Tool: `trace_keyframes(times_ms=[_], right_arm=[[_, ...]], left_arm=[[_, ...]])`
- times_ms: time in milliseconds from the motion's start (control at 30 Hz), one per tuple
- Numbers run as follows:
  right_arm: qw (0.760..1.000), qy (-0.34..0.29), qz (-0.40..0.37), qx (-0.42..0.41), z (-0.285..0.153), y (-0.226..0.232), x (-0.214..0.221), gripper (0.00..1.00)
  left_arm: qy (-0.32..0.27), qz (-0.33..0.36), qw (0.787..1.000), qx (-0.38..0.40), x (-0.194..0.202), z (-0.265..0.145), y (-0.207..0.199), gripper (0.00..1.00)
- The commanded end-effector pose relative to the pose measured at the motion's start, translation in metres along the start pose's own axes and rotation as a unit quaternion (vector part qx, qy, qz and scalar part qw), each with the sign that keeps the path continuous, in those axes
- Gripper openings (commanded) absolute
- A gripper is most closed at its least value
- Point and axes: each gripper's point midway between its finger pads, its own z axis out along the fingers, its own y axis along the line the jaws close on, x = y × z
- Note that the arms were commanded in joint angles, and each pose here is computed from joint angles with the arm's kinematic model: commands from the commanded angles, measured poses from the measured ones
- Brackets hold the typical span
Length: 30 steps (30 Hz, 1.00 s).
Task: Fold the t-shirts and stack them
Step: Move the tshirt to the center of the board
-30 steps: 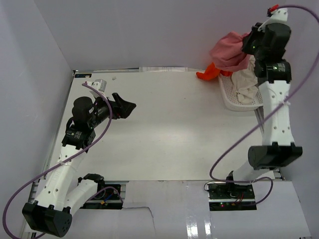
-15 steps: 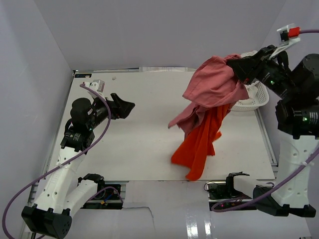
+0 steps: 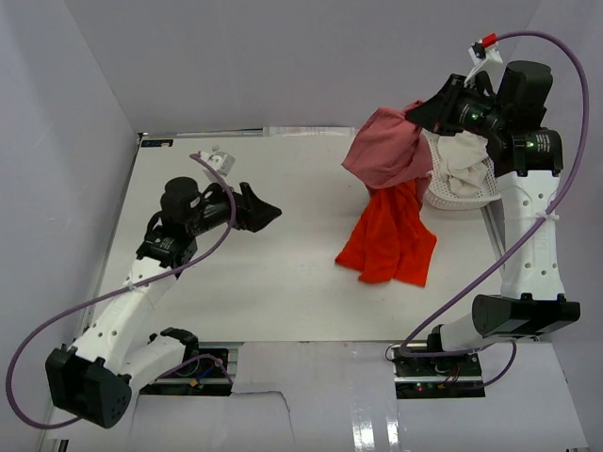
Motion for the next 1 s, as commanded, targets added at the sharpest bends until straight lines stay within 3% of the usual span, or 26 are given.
trace_keyframes(times_ms=[0,133,333,433,467,567,733,967], right_arm=[[0.994,-0.079,-0.061,-0.046,-0.023,0.039,-0.047,0.08],[0.993,-0.083,-0.057,-0.059,-0.02,0.044,-0.057,0.08],[0.991,-0.088,-0.043,-0.093,-0.017,0.059,-0.072,0.08],[0.988,-0.097,-0.042,-0.11,-0.026,0.073,-0.075,0.08],[0.988,-0.099,-0.04,-0.113,-0.027,0.075,-0.076,0.08],[0.985,-0.11,-0.041,-0.129,-0.04,0.091,-0.081,0.08],[0.978,-0.116,-0.036,-0.168,-0.055,0.116,-0.089,0.08],[0.97,-0.122,-0.039,-0.209,-0.079,0.144,-0.091,0.08]], left_arm=[[0.055,0.032,0.995,0.077,0.026,0.021,-0.036,0.98],[0.063,0.087,0.989,0.102,0.023,0.041,-0.073,0.98],[0.084,0.2,0.973,0.078,0.045,0.099,-0.113,0.98],[0.066,0.243,0.966,0.065,0.044,0.133,-0.124,0.98],[0.032,0.253,0.964,0.072,0.032,0.141,-0.133,0.98],[-0.027,0.295,0.952,0.073,0.026,0.157,-0.137,0.98],[-0.071,0.331,0.94,0.029,0.033,0.176,-0.11,0.98],[-0.083,0.345,0.935,0.017,0.048,0.204,-0.097,0.98]])
